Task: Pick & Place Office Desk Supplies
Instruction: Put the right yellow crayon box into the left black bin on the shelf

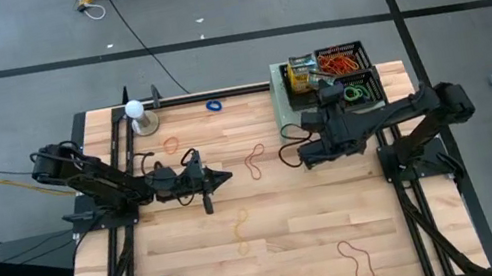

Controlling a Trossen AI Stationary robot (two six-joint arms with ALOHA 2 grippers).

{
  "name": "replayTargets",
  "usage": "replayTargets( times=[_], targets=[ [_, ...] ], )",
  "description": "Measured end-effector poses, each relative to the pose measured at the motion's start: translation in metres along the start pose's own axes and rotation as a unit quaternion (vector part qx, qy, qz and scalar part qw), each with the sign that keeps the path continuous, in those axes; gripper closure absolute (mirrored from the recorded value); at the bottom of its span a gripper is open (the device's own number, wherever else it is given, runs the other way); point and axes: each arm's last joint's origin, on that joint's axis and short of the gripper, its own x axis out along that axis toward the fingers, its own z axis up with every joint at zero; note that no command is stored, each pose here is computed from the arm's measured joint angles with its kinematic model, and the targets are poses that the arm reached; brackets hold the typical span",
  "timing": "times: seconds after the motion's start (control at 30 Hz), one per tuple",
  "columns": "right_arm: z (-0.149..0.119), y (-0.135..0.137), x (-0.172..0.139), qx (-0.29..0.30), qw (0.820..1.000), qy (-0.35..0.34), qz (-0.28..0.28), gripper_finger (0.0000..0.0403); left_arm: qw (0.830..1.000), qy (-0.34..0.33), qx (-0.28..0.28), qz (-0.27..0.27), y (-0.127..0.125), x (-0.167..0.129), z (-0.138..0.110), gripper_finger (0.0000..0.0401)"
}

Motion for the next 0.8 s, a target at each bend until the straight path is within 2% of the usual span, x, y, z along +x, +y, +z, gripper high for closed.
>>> replayTargets(
  times=[0.37, 0.67, 0.8],
  targets=[
    [0.004, 0.001, 0.001, 0.009, 1.0, 0.002, 0.0, 0.0403, 1.0, -0.001, 0.0, 0.0, 0.0, 0.0, 0.0, 0.039],
    [0.023, 0.001, 0.001, -0.038, 0.999, -0.002, 0.021, 0.0403, 1.0, 0.0, 0.0, 0.0, 0.0, 0.0, 0.0, 0.039],
    [0.03, -0.006, 0.001, -0.041, 0.998, -0.016, 0.041, 0.0403, 1.0, -0.001, 0.0, 0.0, 0.0, 0.0, 0.0, 0.039]
  ],
)
